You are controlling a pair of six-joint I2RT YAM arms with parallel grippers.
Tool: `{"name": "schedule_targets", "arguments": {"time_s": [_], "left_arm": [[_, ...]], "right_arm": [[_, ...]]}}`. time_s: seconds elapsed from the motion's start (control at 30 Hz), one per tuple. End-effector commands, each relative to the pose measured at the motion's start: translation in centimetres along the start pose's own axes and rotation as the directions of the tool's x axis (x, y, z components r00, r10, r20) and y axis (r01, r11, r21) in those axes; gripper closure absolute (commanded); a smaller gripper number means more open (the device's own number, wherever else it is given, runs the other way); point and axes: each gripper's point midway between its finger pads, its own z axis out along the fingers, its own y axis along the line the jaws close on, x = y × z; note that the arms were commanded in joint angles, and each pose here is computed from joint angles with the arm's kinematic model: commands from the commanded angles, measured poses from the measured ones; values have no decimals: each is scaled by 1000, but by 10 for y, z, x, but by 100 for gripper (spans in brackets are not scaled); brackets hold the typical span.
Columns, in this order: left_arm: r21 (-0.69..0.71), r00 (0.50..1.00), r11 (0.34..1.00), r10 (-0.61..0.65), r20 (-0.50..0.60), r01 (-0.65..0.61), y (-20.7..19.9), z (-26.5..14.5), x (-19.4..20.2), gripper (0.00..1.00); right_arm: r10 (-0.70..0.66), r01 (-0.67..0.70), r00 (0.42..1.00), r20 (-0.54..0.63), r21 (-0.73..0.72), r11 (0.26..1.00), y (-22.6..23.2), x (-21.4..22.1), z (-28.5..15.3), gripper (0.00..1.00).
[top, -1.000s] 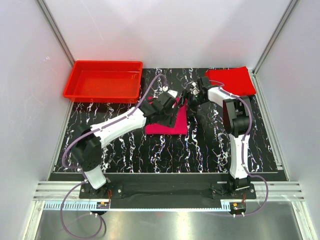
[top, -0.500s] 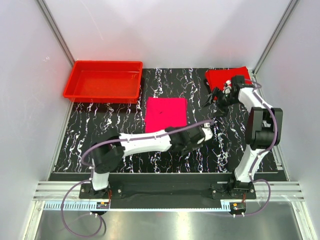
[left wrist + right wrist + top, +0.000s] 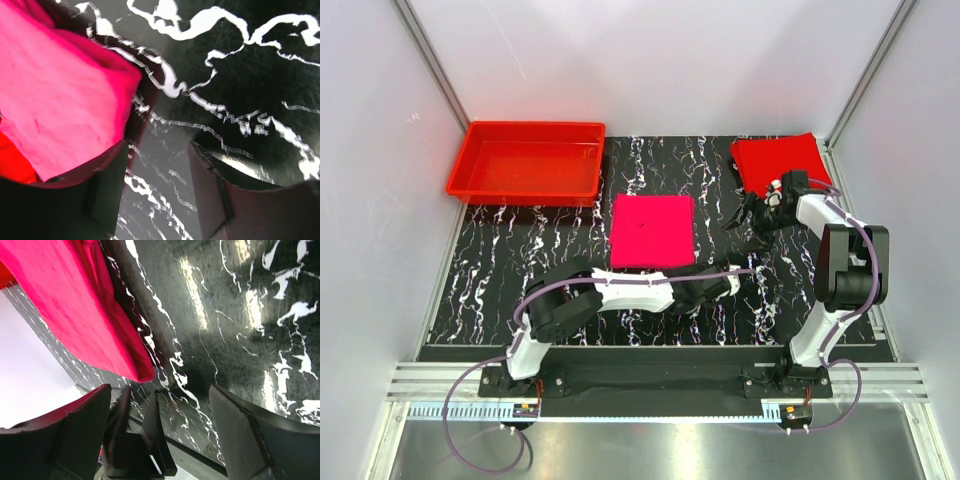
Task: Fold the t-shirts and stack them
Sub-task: Fold the tshirt, then neatly place the folded tshirt to the corner
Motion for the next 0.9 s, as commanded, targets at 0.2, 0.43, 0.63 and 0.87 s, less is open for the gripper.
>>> {"name": "schedule_targets", "arguments": {"time_s": [0.2,0.43,0.63,0.87], "left_arm": [[-43,997,999,20,77,-17,0,21,-23,60],[-32,995,999,-35,97,39,14,19,-30,100],[33,972,985,-174,155,171,43,-7,-35,100],[90,932,955,-297,209,284,74,-31,-37,100]], "right_arm": [[-31,32,998,54,-19,999,5,-14,0,8],[-60,63,997,41,-74,995,12,-18,7,0],[-27,30,999,23,-156,987,26,-27,14,1],[-33,34,999,9,-287,957,59,-41,18,0]]}}
